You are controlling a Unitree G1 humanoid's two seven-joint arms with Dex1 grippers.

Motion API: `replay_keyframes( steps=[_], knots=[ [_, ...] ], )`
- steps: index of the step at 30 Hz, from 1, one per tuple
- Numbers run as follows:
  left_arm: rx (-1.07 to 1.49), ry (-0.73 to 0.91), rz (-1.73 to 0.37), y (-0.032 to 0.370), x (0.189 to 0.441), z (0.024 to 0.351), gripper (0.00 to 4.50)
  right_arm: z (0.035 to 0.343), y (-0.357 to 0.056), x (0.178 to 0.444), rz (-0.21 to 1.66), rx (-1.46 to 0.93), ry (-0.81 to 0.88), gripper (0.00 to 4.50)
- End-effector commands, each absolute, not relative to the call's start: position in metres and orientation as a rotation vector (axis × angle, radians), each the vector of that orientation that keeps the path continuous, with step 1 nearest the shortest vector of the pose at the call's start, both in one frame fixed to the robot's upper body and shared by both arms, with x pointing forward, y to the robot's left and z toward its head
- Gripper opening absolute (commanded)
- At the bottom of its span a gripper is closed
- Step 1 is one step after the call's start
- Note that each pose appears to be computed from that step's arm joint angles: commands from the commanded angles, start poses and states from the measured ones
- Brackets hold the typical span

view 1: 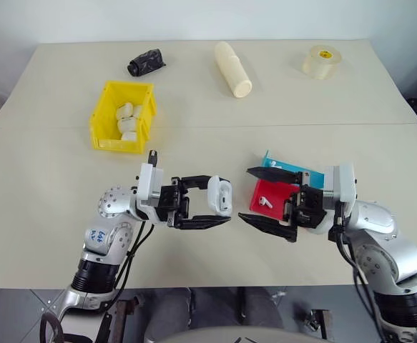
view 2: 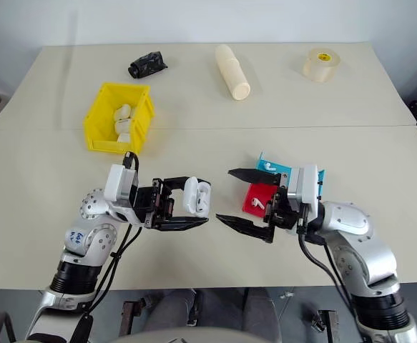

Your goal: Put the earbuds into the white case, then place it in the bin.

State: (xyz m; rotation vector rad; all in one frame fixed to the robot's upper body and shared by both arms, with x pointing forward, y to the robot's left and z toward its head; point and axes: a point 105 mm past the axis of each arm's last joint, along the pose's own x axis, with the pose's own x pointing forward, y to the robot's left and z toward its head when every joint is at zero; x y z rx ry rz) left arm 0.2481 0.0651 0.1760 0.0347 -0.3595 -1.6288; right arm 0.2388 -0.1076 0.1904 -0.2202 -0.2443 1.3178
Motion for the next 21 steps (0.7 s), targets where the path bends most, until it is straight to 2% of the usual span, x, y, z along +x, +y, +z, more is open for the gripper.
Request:
replay_keyframes(
  steps=[1, 5, 10, 21],
  knots=[
    [0.060, -0.339, -1.658, 0.063, 0.243, 0.176, 2.80, 0.204, -0.105, 0.229, 1.362, -0.315, -0.322, 4.46],
    [0.090, -0.203, -1.640, 0.060, 0.251, 0.164, 2.80, 0.198, -0.096, 0.229, 1.370, -0.471, -0.293, 4.46],
    [0.041, -0.159, -1.630, 0.055, 0.255, 0.167, 2.80, 0.193, -0.084, 0.221, 1.467, -0.565, -0.338, 4.46],
    [0.019, -0.133, -1.633, 0.055, 0.252, 0.169, 2.80, 0.185, -0.084, 0.224, 1.475, -0.677, -0.370, 4.46]
  ],
)
